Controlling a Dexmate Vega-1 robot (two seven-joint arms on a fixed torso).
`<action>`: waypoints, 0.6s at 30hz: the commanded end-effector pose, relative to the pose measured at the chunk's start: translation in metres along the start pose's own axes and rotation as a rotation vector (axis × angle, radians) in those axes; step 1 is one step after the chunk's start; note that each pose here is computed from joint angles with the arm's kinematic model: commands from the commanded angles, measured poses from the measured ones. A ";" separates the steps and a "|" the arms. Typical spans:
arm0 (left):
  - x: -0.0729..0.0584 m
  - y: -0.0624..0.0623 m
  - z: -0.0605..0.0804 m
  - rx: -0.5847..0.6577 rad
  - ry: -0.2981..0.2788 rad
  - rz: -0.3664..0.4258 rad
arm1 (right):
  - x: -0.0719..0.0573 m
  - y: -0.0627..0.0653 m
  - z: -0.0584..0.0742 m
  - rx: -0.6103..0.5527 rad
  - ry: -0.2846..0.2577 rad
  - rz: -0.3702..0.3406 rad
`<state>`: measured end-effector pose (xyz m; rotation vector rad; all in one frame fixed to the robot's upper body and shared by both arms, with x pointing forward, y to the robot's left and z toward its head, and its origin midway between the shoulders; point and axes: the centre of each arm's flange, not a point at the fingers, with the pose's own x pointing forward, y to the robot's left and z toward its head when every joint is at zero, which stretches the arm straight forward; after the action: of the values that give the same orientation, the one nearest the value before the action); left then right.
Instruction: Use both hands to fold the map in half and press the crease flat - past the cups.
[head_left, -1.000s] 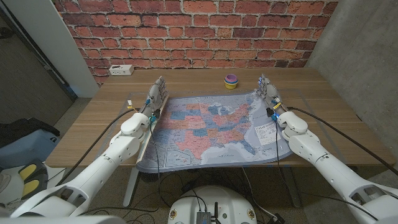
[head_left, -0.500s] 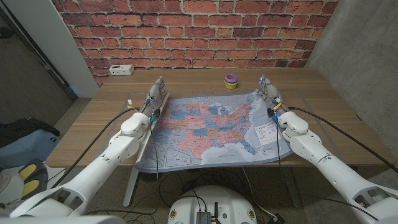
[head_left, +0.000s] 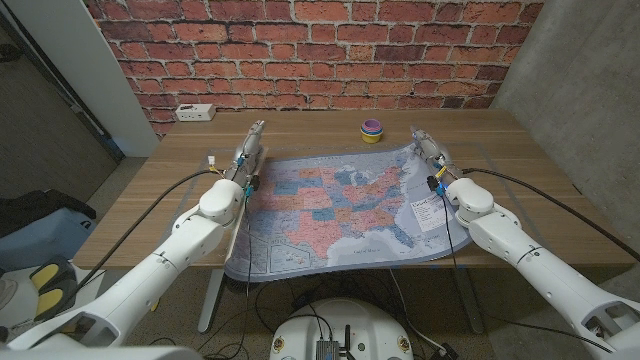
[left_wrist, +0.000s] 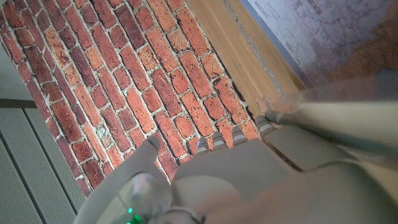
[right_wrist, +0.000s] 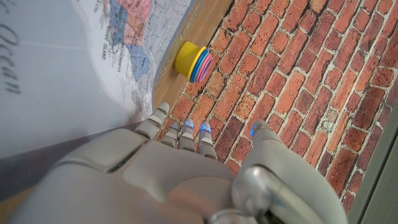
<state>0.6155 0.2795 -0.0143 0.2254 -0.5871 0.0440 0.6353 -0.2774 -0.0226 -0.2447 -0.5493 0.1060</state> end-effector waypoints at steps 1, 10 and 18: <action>-0.019 -0.007 0.030 0.224 -0.015 0.105 | -0.004 0.014 0.011 -0.238 0.058 -0.014; -0.033 -0.010 0.052 0.345 -0.041 0.169 | -0.002 0.031 0.018 -0.403 0.119 0.008; -0.039 -0.006 0.069 0.382 -0.068 0.171 | 0.001 0.039 0.018 -0.500 0.161 0.013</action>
<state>0.5703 0.2610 0.0039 0.4721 -0.6232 0.2536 0.6269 -0.2473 -0.0192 -0.5874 -0.4548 0.0142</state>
